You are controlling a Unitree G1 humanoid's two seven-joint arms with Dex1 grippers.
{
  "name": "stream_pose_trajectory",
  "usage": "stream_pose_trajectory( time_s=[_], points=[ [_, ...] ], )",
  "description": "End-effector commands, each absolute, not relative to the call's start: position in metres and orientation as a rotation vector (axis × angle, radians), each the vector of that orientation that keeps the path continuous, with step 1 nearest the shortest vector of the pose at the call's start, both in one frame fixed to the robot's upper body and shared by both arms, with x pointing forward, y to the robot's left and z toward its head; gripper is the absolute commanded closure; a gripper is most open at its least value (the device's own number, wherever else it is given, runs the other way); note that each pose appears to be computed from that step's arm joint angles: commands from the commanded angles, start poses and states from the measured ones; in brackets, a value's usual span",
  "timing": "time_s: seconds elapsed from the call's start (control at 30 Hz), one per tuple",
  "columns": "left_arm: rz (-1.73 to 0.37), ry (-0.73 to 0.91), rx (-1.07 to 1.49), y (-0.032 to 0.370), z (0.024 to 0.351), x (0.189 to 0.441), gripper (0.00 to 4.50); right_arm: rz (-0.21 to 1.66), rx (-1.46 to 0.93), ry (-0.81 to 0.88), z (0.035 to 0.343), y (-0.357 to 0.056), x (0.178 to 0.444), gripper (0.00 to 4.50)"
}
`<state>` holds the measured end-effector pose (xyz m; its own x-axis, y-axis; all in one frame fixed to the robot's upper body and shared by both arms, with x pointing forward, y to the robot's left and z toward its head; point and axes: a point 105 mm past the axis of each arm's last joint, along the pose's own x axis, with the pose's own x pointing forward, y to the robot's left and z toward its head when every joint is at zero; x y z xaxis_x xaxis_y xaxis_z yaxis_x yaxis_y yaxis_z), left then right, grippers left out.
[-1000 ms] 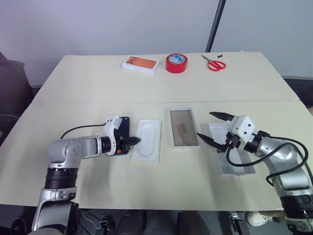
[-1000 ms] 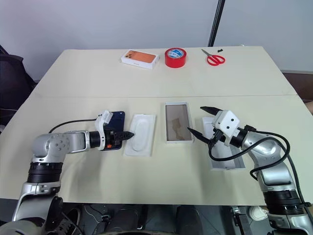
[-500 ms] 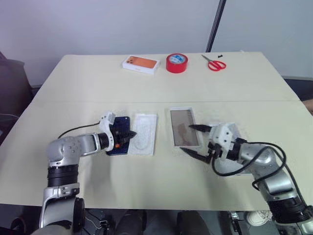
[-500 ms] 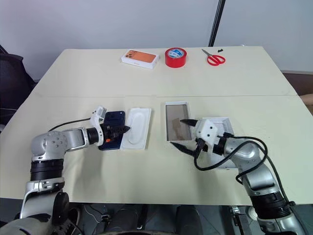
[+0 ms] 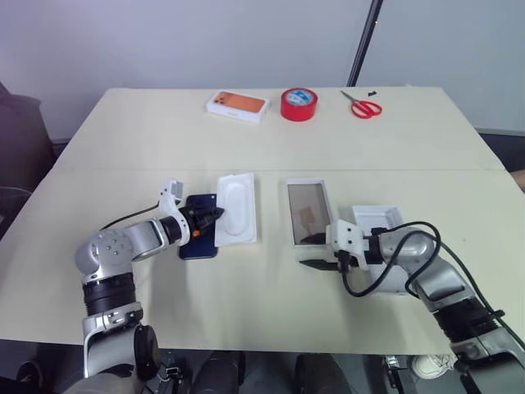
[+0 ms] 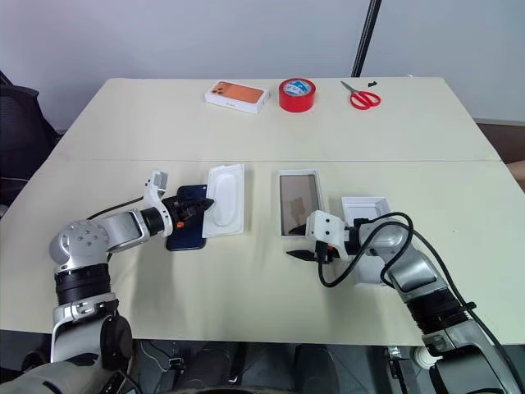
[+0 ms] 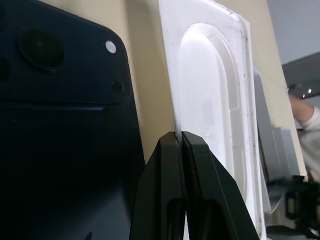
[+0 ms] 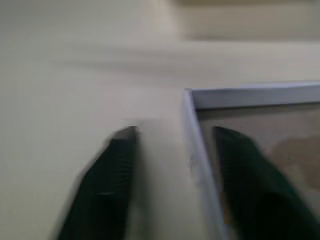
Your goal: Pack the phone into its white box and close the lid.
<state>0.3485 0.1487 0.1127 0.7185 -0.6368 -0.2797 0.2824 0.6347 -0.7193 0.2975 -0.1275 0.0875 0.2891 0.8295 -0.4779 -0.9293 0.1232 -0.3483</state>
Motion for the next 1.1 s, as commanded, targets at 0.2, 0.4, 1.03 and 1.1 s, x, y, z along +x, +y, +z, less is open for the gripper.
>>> stream_pose_trajectory(
  time_s=[0.2, 0.4, 1.03, 1.1],
  points=[
    [-0.576, 0.430, -0.691, 0.142, 0.141, 0.350, 4.50, 1.301, -0.659, 0.109, 0.097, -0.112, 0.303, 4.43],
    [-0.650, 0.415, -0.748, 0.119, 0.161, 0.351, 4.50, 1.336, -0.584, -0.001, 0.106, -0.058, 0.299, 4.43],
    [-0.605, 0.468, -0.671, 0.109, 0.143, 0.337, 4.50, 1.089, -0.634, 0.034, 0.129, -0.127, 0.309, 1.08],
    [-0.611, 0.482, -0.622, 0.106, 0.139, 0.335, 4.50, 1.052, -0.638, 0.050, 0.127, -0.138, 0.311, 1.08]
  ],
)
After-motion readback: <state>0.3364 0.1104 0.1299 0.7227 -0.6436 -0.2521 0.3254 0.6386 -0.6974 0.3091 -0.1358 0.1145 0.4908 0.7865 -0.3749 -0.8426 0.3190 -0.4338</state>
